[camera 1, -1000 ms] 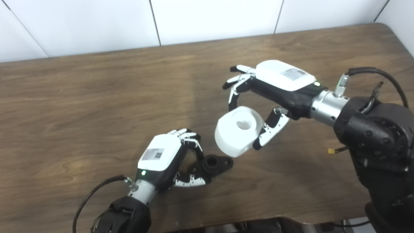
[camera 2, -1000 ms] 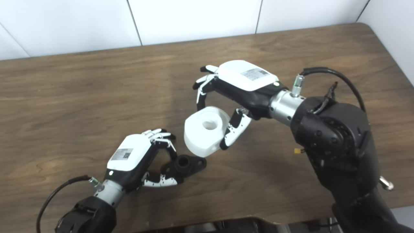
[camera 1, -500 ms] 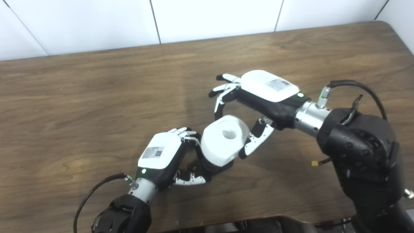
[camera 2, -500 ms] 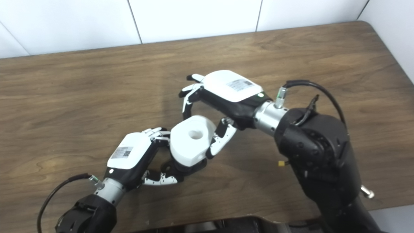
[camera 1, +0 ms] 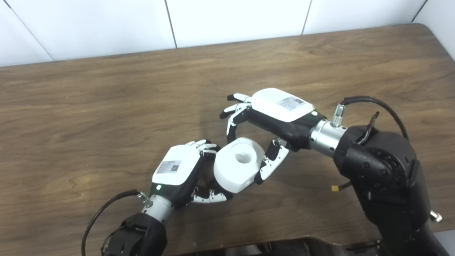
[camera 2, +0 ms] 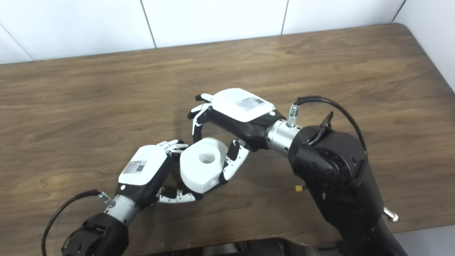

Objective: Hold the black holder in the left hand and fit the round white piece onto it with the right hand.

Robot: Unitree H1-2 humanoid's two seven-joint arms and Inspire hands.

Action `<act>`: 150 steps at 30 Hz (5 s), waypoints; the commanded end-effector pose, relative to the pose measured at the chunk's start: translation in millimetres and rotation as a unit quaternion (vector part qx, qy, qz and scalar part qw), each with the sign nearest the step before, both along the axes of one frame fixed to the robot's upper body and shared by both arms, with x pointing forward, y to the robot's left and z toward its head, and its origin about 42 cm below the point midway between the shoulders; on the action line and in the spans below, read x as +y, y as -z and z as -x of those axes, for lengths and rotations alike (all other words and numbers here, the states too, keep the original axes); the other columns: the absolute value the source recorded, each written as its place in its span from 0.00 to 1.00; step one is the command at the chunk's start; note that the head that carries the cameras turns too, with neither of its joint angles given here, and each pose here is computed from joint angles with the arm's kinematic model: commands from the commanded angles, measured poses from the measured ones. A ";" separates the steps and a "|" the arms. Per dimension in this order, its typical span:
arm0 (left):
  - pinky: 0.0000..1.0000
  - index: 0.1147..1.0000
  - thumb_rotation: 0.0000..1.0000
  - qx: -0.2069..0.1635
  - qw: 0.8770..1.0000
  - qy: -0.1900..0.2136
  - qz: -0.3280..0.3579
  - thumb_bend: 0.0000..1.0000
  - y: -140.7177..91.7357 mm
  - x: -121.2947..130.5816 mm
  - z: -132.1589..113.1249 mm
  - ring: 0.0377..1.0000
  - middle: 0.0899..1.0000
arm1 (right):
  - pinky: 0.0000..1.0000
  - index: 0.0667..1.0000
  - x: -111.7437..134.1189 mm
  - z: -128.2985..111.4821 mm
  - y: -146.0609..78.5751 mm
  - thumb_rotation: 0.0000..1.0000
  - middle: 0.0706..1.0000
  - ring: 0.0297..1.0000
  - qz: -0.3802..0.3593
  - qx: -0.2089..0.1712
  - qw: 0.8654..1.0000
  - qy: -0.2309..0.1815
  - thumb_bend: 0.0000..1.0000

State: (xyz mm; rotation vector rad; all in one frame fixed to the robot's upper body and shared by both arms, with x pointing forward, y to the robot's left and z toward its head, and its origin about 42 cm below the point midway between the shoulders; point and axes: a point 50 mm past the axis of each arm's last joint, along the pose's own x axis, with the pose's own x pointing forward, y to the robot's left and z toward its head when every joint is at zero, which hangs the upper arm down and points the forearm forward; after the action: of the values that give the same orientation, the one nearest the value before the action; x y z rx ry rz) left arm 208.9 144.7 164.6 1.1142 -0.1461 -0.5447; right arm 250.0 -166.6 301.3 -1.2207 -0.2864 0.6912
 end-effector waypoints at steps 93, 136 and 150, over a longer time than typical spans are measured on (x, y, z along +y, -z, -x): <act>0.87 0.42 0.05 0.012 1.000 0.009 0.005 0.51 -9.9 -9.3 7.7 0.88 0.80 | 0.89 0.45 11.0 -5.5 16.6 0.14 0.85 0.97 -0.009 -0.038 0.999 0.016 0.52; 0.87 0.42 0.05 0.007 1.000 0.006 0.008 0.51 -11.1 -9.2 5.6 0.89 0.80 | 0.89 0.45 9.2 -2.1 14.0 0.14 0.83 0.97 0.008 -0.037 0.999 0.007 0.52; 0.87 0.42 0.05 0.011 1.000 0.005 0.006 0.51 -9.6 -10.8 2.7 0.89 0.80 | 0.89 0.74 8.9 -2.6 8.2 0.30 0.86 0.98 0.024 -0.038 0.999 0.004 0.96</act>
State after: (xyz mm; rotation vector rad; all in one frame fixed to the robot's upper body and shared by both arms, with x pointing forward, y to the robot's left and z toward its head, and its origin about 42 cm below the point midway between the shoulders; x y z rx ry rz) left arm 207.6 138.4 172.4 1.1148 -0.1275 -0.5431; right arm 251.4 -158.4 279.7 -1.2765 -0.2696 0.6808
